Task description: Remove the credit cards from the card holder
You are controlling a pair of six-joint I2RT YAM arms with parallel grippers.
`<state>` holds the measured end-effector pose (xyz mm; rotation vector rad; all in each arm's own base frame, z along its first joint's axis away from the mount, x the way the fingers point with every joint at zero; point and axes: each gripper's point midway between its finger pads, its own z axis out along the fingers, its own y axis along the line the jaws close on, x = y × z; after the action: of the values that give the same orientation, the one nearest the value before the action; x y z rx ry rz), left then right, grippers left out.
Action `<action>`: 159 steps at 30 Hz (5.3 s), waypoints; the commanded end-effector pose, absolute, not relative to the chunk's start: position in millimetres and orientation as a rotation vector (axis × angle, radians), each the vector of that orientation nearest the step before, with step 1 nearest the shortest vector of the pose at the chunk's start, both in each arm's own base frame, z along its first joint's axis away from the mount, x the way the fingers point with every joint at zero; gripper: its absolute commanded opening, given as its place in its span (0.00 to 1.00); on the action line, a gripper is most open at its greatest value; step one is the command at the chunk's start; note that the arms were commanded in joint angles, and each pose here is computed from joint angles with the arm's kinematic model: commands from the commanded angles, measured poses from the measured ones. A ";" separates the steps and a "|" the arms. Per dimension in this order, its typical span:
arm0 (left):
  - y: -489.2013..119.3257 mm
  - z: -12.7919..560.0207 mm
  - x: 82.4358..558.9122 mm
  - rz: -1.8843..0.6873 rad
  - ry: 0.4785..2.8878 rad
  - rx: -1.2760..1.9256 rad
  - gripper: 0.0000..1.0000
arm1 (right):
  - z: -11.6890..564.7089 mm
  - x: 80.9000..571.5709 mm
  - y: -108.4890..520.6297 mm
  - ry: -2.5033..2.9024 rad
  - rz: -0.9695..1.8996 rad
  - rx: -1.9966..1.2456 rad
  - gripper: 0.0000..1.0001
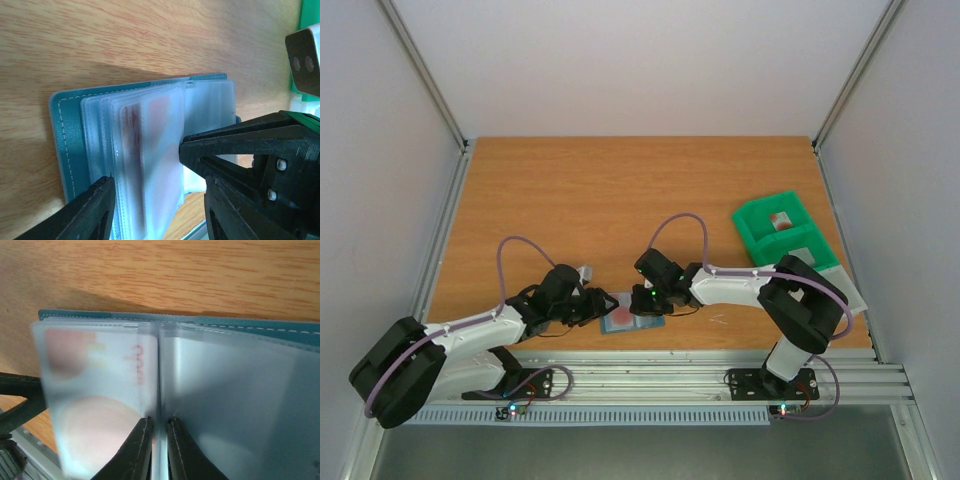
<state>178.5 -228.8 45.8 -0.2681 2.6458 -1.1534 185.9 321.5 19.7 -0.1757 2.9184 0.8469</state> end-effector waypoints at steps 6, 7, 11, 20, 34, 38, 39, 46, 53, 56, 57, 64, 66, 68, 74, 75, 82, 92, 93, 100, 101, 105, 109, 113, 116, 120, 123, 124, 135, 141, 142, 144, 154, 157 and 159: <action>-237.7 56.6 187.8 -1.211 2.578 -0.243 0.46 | 1.5 178.5 308.8 2.928 0.803 -0.128 0.04; -237.8 57.4 188.1 -1.214 2.576 -0.245 0.45 | 0.9 178.0 307.8 2.927 0.804 -0.123 0.04; -240.2 62.3 186.6 -1.236 2.564 -0.235 0.43 | 0.6 176.7 307.9 2.927 0.821 -0.113 0.03; -231.1 74.5 184.7 -1.178 2.547 -0.268 0.62 | -0.6 177.1 307.7 2.924 0.819 -0.108 0.03; -247.4 66.5 188.6 -1.210 2.566 -0.230 0.52 | -7.0 173.1 306.2 2.933 0.840 -0.085 0.03; -248.7 67.6 188.8 -1.220 2.565 -0.226 0.42 | -8.3 171.4 305.8 2.935 0.849 -0.088 0.02; -248.6 68.4 188.4 -1.219 2.565 -0.226 0.39 | -8.7 171.2 305.4 2.935 0.851 -0.084 0.02; -248.6 68.9 187.9 -1.198 2.584 -0.211 0.24 | -5.7 170.3 307.9 2.916 0.888 -0.106 0.03; -248.8 69.6 186.8 -1.193 2.600 -0.211 0.01 | 9.6 168.8 322.0 2.867 1.027 -0.142 0.03; -247.0 70.5 186.9 -1.165 2.617 -0.213 0.00 | 19.4 168.9 318.4 2.846 1.020 -0.155 0.06; -243.5 66.4 184.0 -1.133 2.648 -0.216 0.00 | 23.1 168.8 314.4 2.844 0.997 -0.160 0.08; -239.1 62.8 179.1 -1.070 2.703 -0.185 0.00 | 49.6 177.9 281.1 2.805 0.746 -0.212 0.22; -238.8 63.9 179.4 -1.066 2.703 -0.185 0.00 | 54.0 183.3 271.1 2.788 0.661 -0.220 0.24; -239.2 65.5 180.1 -1.068 2.699 -0.183 0.01 | 56.7 188.2 263.3 2.774 0.592 -0.227 0.26; -254.8 75.3 182.9 -1.172 2.664 -0.141 0.09 | 47.7 195.7 250.9 2.774 0.508 -0.207 0.29; -258.0 76.8 182.7 -1.191 2.660 -0.133 0.12 | 44.7 195.0 251.2 2.778 0.510 -0.211 0.29; -268.1 81.8 181.9 -1.226 2.651 -0.106 0.19 | 31.2 191.2 255.0 2.794 0.548 -0.210 0.23; -292.5 89.7 187.4 -1.372 2.581 -0.101 0.23 | 28.6 186.7 245.6 2.788 0.543 -0.182 0.19; -295.7 89.7 186.9 -1.384 2.576 -0.095 0.23 | 30.3 186.9 242.9 2.780 0.532 -0.177 0.19; -313.7 92.2 176.8 -1.364 2.570 -0.012 0.27 | 50.7 187.5 226.7 2.725 0.497 -0.151 0.20; -313.0 92.4 176.9 -1.361 2.566 -0.013 0.28 | 54.0 187.0 226.3 2.720 0.504 -0.148 0.20; -301.9 93.9 178.3 -1.324 2.543 -0.059 0.32 | 65.8 185.0 224.8 2.705 0.529 -0.140 0.20; -283.3 84.6 178.1 -1.194 2.578 -0.093 0.36 | 79.3 184.0 234.8 2.692 0.608 -0.151 0.20; -272.1 77.9 175.9 -1.129 2.596 -0.097 0.38 | 85.4 182.8 253.1 2.697 0.712 -0.180 0.18; -262.3 71.4 176.0 -1.073 2.603 -0.115 0.40 | 89.7 183.5 266.0 2.698 0.775 -0.196 0.17; -258.0 63.7 173.2 -1.062 2.625 -0.134 0.40 | 89.7 187.2 276.9 2.703 0.806 -0.198 0.18; -263.4 65.7 175.5 -1.104 2.604 -0.137 0.41 | 84.6 189.4 284.2 2.727 0.806 -0.214 0.18; -264.0 63.9 175.7 -1.108 2.604 -0.140 0.41 | 83.0 190.7 285.6 2.733 0.797 -0.219 0.18; -281.1 36.1 177.2 -1.175 2.654 -0.194 0.40 | 57.0 199.4 285.4 2.788 0.667 -0.235 0.16; -283.8 29.1 179.2 -1.160 2.673 -0.204 0.40 | 33.5 198.7 280.1 2.835 0.594 -0.227 0.15; -285.0 29.8 178.8 -1.175 2.670 -0.207 0.40 | 29.2 197.8 278.6 2.844 0.582 -0.227 0.15; -284.9 29.9 178.9 -1.181 2.668 -0.218 0.40 | 21.6 195.9 274.4 2.857 0.567 -0.205 0.14; -266.5 27.0 175.6 -1.087 2.674 -0.236 0.39 | -8.0 180.6 269.3 2.906 0.622 -0.144 0.10; -259.9 25.9 176.4 -1.042 2.674 -0.243 0.39 | -10.1 177.8 272.2 2.905 0.667 -0.134 0.09; -257.9 25.7 176.8 -1.029 2.673 -0.248 0.39 | -10.7 177.1 273.2 2.903 0.688 -0.121 0.09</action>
<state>175.6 -272.9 34.4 -0.2302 2.6699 -1.1282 194.8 290.7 20.8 -0.1723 2.7969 0.7496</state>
